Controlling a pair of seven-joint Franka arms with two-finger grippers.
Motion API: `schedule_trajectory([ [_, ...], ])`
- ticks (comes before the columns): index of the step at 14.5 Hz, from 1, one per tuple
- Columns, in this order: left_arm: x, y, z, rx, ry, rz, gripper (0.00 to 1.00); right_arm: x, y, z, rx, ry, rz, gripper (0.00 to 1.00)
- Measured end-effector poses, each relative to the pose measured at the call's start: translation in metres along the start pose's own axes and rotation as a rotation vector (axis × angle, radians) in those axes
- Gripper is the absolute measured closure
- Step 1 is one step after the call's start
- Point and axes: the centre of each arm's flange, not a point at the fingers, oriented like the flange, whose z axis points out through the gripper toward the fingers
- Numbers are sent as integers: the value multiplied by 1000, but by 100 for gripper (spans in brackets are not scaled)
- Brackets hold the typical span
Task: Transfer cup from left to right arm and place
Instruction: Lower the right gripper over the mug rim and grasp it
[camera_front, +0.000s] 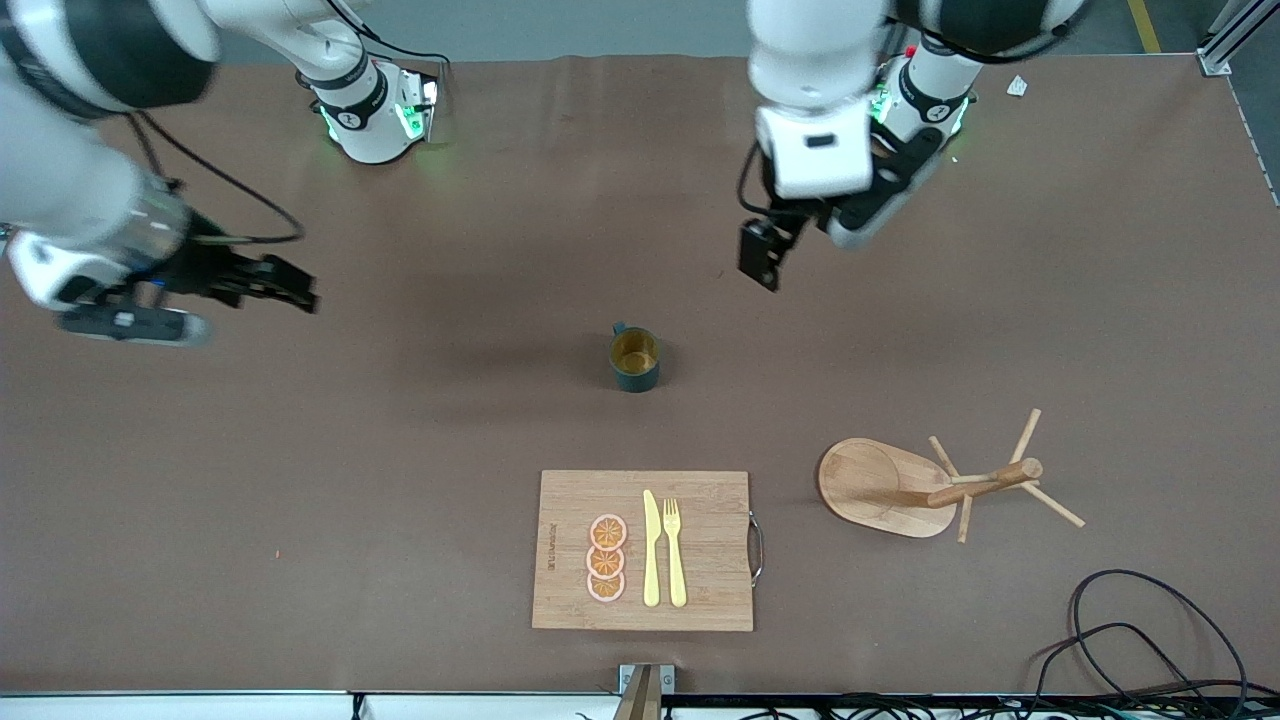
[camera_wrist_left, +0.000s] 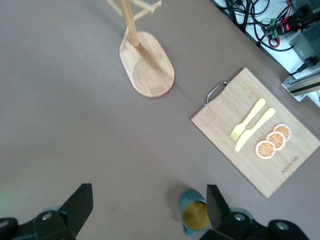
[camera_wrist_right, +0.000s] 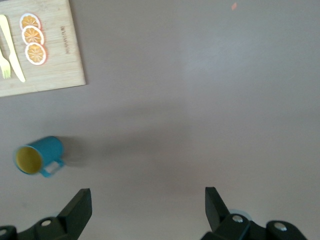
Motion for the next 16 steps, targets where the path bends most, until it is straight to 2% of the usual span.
schedule_trajectory([
  [4, 114, -46, 12, -30, -124, 64, 0, -30, -130, 64, -49, -30, 220, 0],
  [8, 189, -88, 25, -38, -134, 179, 0, -46, -235, 137, -72, -13, 394, 0],
  [11, 216, -108, 32, -32, -138, 228, 0, -50, -281, 194, -36, 23, 447, 0],
  [16, 210, -113, 36, 6, -179, 328, 0, -64, -316, 260, -4, 49, 442, 0],
])
